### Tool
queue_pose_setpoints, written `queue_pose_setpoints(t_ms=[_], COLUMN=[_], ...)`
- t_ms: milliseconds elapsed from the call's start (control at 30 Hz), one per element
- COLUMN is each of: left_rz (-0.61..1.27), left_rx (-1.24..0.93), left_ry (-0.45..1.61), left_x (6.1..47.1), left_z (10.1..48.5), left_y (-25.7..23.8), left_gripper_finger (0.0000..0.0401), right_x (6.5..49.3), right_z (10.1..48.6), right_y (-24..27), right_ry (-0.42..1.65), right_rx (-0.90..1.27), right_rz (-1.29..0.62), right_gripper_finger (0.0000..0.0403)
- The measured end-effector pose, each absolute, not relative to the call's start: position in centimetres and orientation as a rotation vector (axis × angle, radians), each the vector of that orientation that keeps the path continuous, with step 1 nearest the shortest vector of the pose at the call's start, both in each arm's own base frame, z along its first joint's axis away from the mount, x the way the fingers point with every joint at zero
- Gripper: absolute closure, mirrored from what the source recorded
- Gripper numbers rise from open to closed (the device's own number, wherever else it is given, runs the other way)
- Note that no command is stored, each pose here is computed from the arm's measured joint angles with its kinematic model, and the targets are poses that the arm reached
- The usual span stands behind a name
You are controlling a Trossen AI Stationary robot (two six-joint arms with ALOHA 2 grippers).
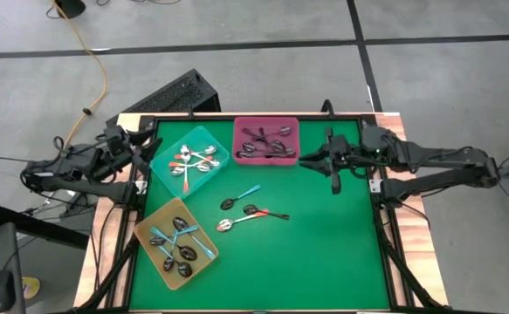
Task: Sort silverware by color (type)
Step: Put the orange spoon into the blue bin
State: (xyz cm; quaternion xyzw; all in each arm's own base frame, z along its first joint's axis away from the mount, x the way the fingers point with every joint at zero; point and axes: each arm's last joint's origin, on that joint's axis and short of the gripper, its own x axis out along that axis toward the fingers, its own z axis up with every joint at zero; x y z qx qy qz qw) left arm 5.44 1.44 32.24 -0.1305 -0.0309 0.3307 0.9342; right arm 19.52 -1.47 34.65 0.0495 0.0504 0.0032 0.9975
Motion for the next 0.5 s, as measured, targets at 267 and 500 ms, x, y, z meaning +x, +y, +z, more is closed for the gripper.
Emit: queue_pose_setpoints(t_ms=[267,500], left_rz=[0.739,0.763], left_rx=[-0.284,-0.273], left_ry=[-0.082,-0.066], left_x=[5.3,5.3], left_z=[32.3,32.1], left_y=[1.6,1.6], left_gripper_finger=[0.0182,0.0182], right_x=[19.7,18.8], right_z=[35.0,35.7], right_y=[-2.4,-3.6], right_ry=[-0.006,-0.056], right_rx=[0.070,0.057], right_rz=[-0.036,-0.101], right_gripper_finger=[0.0319,0.0319])
